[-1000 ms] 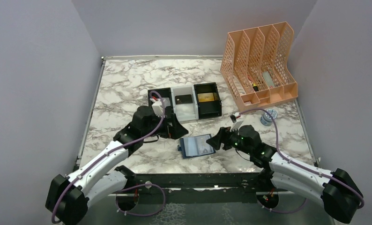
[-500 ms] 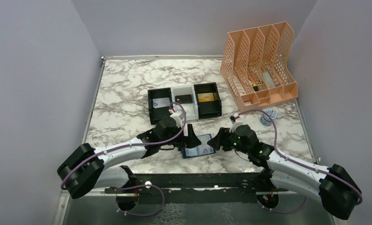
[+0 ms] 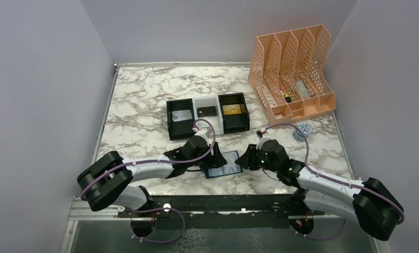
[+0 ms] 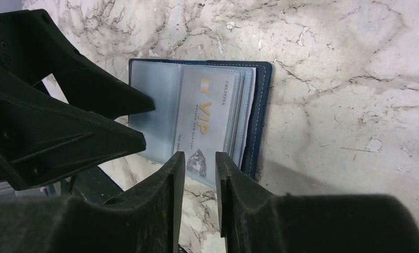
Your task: Take the credit cards out of the card holder
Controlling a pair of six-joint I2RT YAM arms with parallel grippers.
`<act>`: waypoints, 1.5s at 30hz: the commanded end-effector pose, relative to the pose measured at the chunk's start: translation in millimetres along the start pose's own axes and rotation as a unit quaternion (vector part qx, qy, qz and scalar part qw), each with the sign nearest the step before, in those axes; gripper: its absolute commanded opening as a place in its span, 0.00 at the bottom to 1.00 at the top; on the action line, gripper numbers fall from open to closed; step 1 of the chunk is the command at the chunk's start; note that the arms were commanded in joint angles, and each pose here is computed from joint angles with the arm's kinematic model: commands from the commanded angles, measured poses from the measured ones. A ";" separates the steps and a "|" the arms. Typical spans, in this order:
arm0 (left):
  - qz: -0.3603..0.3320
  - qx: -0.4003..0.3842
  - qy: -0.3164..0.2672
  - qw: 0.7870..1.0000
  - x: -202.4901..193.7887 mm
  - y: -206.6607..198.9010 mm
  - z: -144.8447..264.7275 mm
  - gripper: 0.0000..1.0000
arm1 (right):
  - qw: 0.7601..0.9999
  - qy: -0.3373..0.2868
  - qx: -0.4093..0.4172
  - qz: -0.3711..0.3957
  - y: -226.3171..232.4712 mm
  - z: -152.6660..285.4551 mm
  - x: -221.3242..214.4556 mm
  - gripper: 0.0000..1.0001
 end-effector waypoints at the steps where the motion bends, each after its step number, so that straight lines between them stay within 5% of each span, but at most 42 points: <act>1: 0.002 -0.011 -0.021 1.000 4.4 -11.5 -6.5 0.60 | 0.999 -0.013 0.031 0.006 10.6 -5.5 12.9 0.26; 7: 0.007 0.014 -0.025 1.000 -3.3 1.4 -7.8 0.49 | 1.000 0.005 0.016 0.025 9.9 -17.4 16.9 0.15; 19: -0.010 0.016 -0.007 1.000 -7.0 2.5 -12.1 0.45 | 0.995 0.084 -0.036 0.039 -6.8 -38.6 -2.4 0.09; 45: 0.077 -0.029 -0.040 0.996 -21.2 20.4 -15.1 0.25 | 0.993 0.107 -0.039 0.001 -18.0 -30.9 -30.2 0.09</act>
Point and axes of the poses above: each gripper's point midway between its finger pads, its own z axis back along the fingers, its own y axis along the line the jaws close on, x = y × z, the point moved 10 cm from there along z, back along the fingers, and after that the axes turned 12 degrees about z, right-handed, at the moved point
